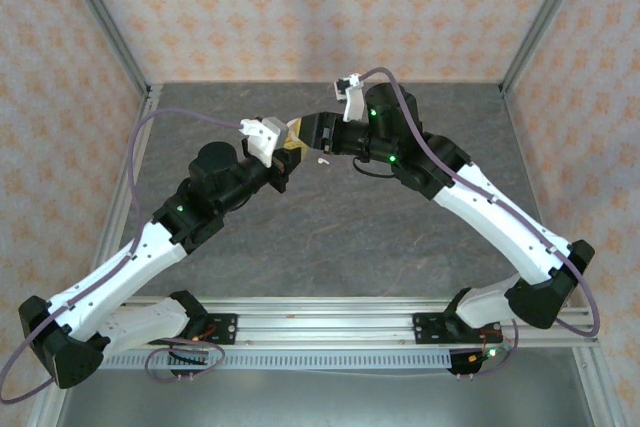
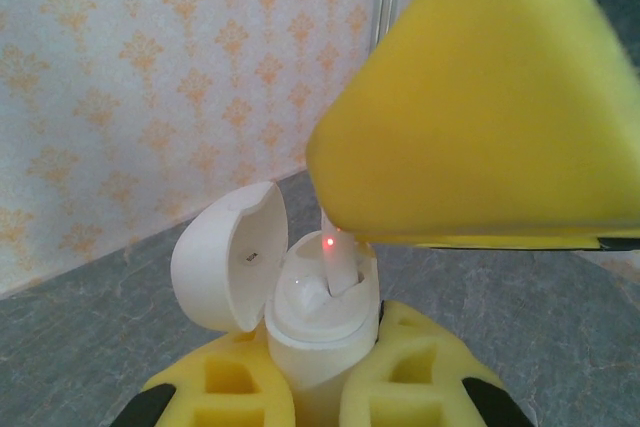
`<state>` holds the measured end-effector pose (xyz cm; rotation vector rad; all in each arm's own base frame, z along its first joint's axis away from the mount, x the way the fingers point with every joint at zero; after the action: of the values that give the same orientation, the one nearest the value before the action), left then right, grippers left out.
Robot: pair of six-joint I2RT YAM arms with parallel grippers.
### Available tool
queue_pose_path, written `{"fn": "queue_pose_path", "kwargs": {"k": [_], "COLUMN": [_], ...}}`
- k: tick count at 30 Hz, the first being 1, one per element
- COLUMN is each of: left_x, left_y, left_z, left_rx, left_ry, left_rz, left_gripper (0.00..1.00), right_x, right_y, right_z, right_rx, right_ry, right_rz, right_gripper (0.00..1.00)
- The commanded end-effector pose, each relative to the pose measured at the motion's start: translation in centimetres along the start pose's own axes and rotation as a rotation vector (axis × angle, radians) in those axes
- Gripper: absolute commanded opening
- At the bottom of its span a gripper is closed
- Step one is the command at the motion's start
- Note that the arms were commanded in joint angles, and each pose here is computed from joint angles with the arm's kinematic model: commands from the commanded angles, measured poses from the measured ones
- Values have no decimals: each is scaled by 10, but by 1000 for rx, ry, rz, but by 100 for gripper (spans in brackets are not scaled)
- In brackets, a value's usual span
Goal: Insert wireless bluetooth earbuds into charging case
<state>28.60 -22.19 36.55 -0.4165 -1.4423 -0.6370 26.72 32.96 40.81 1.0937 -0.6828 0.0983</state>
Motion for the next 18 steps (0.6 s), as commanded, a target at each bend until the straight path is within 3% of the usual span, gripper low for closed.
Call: {"fn": "queue_pose_path", "kwargs": {"k": [1, 18], "left_x": [45, 44], "left_y": [6, 6], "left_z": [14, 16], "left_rx": [25, 27], "left_ry": [-157, -157], "left_rz": [-3, -1], "left_gripper": [0, 0], "right_x": [-12, 3], "right_y": [-1, 10], "right_z": [0, 15], "right_rx": [-25, -37], "right_ry": [58, 0], "right_rz": [-24, -55], "right_gripper": [39, 49]}}
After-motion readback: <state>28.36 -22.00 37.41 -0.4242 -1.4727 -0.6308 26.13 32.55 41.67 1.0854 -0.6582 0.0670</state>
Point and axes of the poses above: each hand's point on the last joint's axis, 136 mm out from that joint toward the fingers, its own z axis back along the fingers, its own y axis along the line the jaws close on, x = y × z, the point moved 1 cm from there along z, back along the fingers, and after that the axes turned 9 degrees about -z, right-handed, at the moved point
